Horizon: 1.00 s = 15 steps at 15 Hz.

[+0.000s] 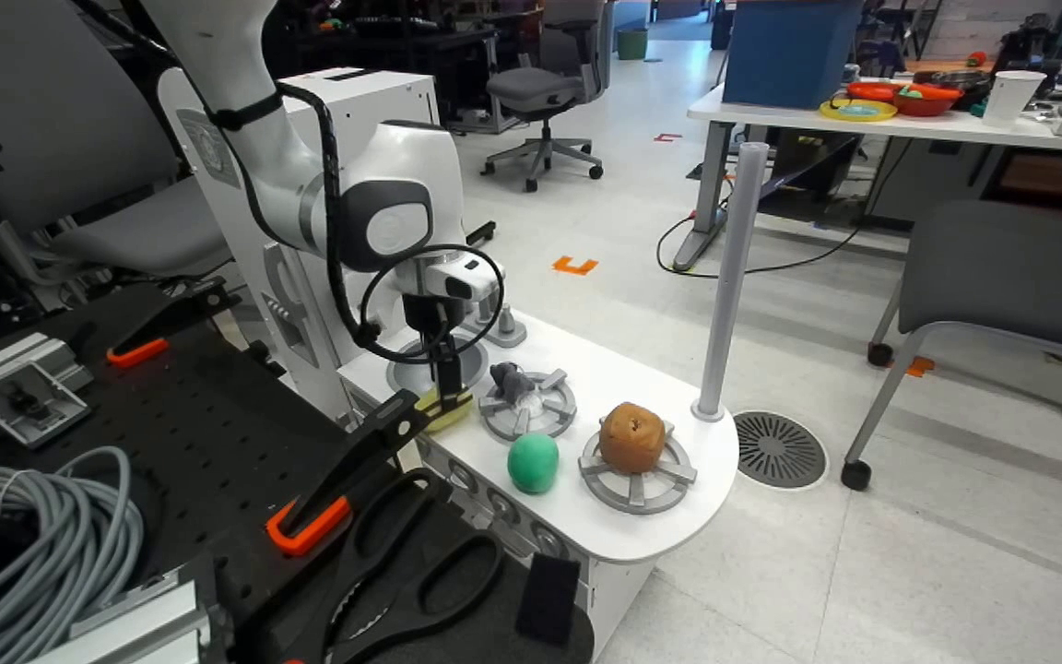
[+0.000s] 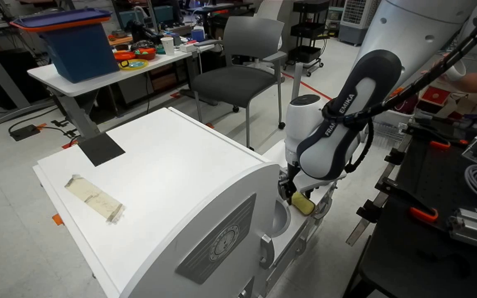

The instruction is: Remove the yellow plush from the sink

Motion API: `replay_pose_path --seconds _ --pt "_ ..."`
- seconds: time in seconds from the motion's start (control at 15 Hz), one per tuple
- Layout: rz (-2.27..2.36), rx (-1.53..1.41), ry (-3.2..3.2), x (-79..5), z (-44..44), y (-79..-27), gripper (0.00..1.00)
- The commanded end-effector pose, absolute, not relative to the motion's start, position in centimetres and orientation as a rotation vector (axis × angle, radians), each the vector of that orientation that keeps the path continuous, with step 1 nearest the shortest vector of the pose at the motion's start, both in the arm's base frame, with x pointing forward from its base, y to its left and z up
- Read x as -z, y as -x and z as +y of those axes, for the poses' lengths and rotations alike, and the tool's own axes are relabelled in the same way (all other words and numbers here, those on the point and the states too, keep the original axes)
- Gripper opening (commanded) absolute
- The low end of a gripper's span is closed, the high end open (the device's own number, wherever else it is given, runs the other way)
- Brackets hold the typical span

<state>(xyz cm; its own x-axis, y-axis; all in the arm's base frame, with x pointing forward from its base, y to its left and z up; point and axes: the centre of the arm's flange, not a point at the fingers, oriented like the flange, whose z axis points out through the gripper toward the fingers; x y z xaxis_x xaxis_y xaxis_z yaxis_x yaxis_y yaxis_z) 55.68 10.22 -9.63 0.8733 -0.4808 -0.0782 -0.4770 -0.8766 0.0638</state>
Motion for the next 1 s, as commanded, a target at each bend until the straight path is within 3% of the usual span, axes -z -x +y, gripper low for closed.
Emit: replay_pose_path --seconds 0.0,0.27,0.6,0.67,0.93 --pt "-0.795 0.118 -3.04 8.8 11.5 -56.7 0.99" --pt "-0.781 0.279 -2.992 7.0 11.5 -55.3 1.0" --pt "-0.735 0.72 -2.854 1.8 11.0 -52.7 1.0" --pt "-0.735 0.588 -2.888 5.7 11.5 -53.7 1.0" --pt "-0.733 0.681 -2.857 2.7 11.3 -53.2 1.0"
